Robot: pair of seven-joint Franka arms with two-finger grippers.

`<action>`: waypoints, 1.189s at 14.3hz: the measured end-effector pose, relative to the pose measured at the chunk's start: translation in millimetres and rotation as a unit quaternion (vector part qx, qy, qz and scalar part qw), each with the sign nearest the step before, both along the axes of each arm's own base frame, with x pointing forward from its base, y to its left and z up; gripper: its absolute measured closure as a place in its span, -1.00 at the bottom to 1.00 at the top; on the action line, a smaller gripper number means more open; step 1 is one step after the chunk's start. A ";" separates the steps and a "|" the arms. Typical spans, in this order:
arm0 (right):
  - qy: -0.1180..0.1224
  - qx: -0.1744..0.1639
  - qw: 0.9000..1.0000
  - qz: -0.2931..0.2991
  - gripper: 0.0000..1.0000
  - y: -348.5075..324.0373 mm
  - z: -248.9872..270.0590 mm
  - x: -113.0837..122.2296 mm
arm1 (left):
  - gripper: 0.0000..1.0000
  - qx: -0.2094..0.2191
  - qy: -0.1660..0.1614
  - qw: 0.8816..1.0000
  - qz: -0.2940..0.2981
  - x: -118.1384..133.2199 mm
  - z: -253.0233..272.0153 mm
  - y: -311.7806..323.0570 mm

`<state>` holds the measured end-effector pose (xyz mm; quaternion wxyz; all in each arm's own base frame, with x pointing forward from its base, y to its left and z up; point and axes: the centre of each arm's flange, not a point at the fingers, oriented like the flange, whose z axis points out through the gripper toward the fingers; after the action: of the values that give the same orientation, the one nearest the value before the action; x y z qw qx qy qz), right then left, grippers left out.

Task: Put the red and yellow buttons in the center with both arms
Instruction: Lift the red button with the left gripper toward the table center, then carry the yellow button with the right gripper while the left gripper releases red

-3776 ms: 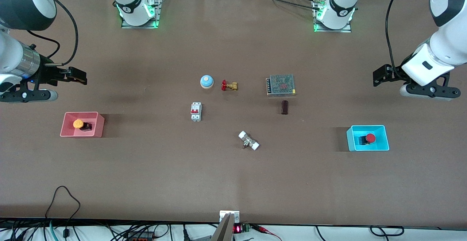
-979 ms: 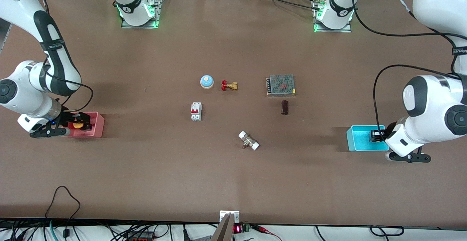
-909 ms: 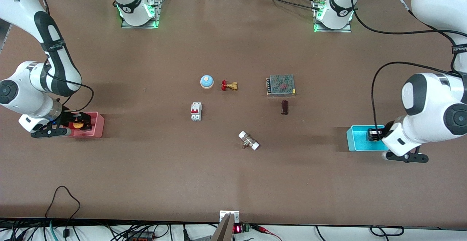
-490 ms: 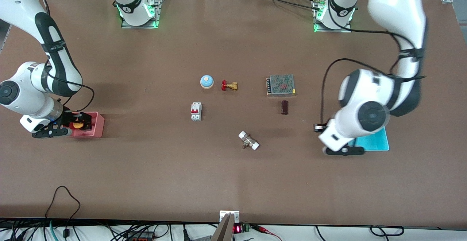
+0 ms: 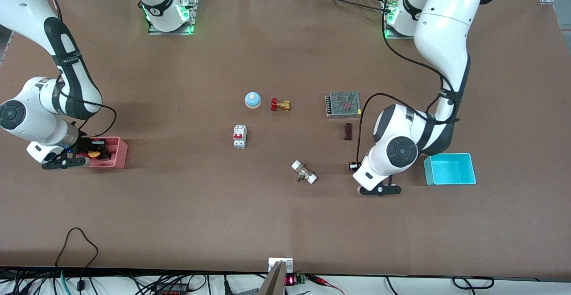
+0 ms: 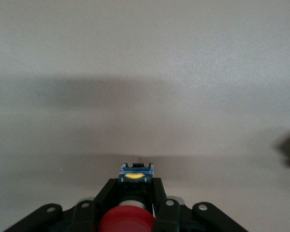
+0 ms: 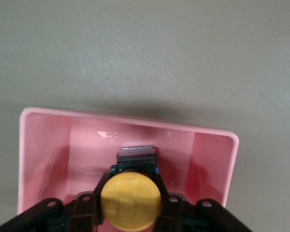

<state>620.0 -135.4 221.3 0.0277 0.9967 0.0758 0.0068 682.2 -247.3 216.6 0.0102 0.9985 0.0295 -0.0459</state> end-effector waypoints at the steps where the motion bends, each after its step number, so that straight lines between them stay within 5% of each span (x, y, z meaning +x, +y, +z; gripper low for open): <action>1: 0.000 0.000 1.000 0.002 0.23 0.0 0.2 0.2 | 0.30 0.000 0.001 1.000 0.000 -0.3 -3.1 -0.1; 5: -0.001 -0.002 1.000 0.008 0.23 -0.7 20.5 9.1 | 0.30 0.001 0.002 1.000 0.001 -0.4 -5.1 0.6; 8: 0.033 0.009 0.999 0.012 0.23 17.4 87.3 13.5 | 0.23 0.003 0.005 1.000 0.002 -1.1 -10.1 1.0; 11: 0.050 0.041 0.998 0.002 0.23 77.0 146.8 8.2 | -0.25 0.003 0.006 1.000 0.002 -1.1 -12.1 1.2; 15: 0.077 0.050 0.995 -0.028 0.23 185.6 130.2 2.0 | -0.97 0.002 -0.007 1.000 0.006 7.8 9.8 4.8; 17: 0.085 0.050 0.994 -0.042 0.23 224.1 99.4 -0.7 | -1.00 0.005 -0.006 1.000 0.011 12.0 47.9 13.1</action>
<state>619.3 88.7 320.7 -0.0283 0.9961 0.0356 -0.0754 694.3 -234.2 264.5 0.0062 0.9984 0.0402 -0.0396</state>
